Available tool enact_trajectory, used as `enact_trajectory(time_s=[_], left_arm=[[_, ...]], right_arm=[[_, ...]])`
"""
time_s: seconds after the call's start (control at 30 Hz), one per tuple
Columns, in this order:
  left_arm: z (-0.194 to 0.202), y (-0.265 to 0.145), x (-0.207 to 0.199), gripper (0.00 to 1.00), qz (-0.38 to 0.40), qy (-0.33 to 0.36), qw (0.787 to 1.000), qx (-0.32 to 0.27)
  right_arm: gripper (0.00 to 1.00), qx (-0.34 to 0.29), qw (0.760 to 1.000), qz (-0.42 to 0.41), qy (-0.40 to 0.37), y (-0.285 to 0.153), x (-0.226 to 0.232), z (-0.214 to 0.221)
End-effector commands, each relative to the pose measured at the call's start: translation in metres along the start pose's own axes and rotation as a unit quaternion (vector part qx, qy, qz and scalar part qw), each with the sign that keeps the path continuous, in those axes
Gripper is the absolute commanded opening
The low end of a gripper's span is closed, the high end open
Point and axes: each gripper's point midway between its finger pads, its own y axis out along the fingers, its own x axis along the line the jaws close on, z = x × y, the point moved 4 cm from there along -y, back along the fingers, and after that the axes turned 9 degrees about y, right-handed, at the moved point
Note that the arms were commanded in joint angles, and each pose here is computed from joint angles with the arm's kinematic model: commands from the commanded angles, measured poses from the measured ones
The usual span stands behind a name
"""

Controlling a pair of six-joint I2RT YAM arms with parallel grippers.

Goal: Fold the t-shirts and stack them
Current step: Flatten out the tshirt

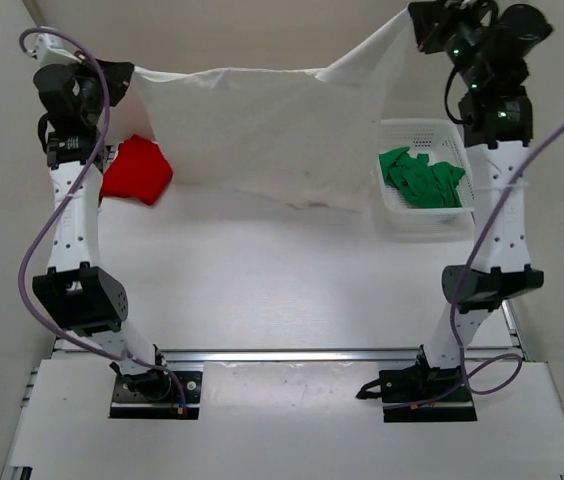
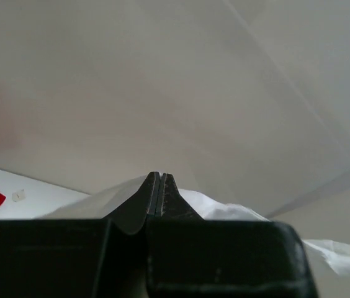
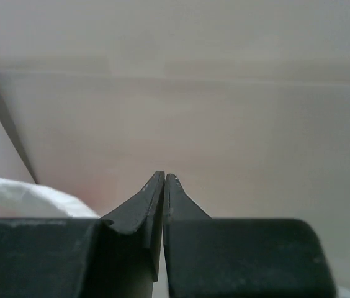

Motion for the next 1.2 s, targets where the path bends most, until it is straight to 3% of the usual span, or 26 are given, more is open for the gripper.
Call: enact_trajectory(time_s=[0.0, 0.13, 0.2, 0.27, 0.3, 0.33, 0.43, 0.67, 0.8, 0.9, 0.97, 1.17], left_arm=[[-0.015, -0.03, -0.01, 0.0, 0.015, -0.004, 1.0, -0.027], [0.001, -0.063, 0.014, 0.0, -0.014, 0.006, 0.999, -0.034], [0.014, -0.077, 0.019, 0.0, -0.019, 0.012, 0.999, -0.042], [0.047, -0.1, 0.035, 0.0, -0.04, 0.01, 0.999, -0.03], [0.072, -0.105, 0.048, 0.0, -0.059, 0.016, 0.998, -0.005], [0.078, -0.114, 0.047, 0.0, -0.068, 0.027, 0.997, -0.005], [0.153, -0.153, 0.084, 0.0, -0.111, 0.01, 0.992, 0.063], [0.271, -0.239, 0.155, 0.0, -0.18, -0.074, 0.965, 0.175], [0.284, -0.258, 0.159, 0.0, -0.196, -0.057, 0.959, 0.194], [0.268, -0.258, 0.148, 0.0, -0.173, -0.057, 0.967, 0.175], [0.242, -0.241, 0.116, 0.0, -0.125, -0.05, 0.978, 0.159], [0.149, -0.211, 0.024, 0.0, -0.024, 0.004, 0.995, 0.098]], right_arm=[[0.0, -0.036, 0.999, -0.036, -0.003, -0.024, 0.015, -0.038], [0.0, 0.049, 0.999, 0.0, -0.014, -0.043, 0.023, 0.013], [0.0, 0.074, 0.997, 0.025, 0.012, -0.057, 0.015, 0.054], [0.0, 0.13, 0.989, 0.036, 0.055, -0.098, 0.009, 0.123], [0.0, 0.171, 0.981, 0.05, 0.071, -0.112, 0.006, 0.168], [0.0, 0.17, 0.98, 0.075, 0.07, -0.128, 0.005, 0.171], [0.0, 0.243, 0.957, 0.118, 0.106, -0.192, 0.012, 0.255], [0.0, 0.351, 0.898, 0.176, 0.2, -0.326, 0.016, 0.348], [0.0, 0.377, 0.877, 0.149, 0.258, -0.365, 0.032, 0.355], [0.0, 0.335, 0.899, 0.116, 0.256, -0.371, 0.045, 0.331], [0.0, 0.291, 0.926, 0.097, 0.219, -0.35, 0.054, 0.285], [0.0, 0.203, 0.97, 0.068, 0.112, -0.287, 0.084, 0.172]])
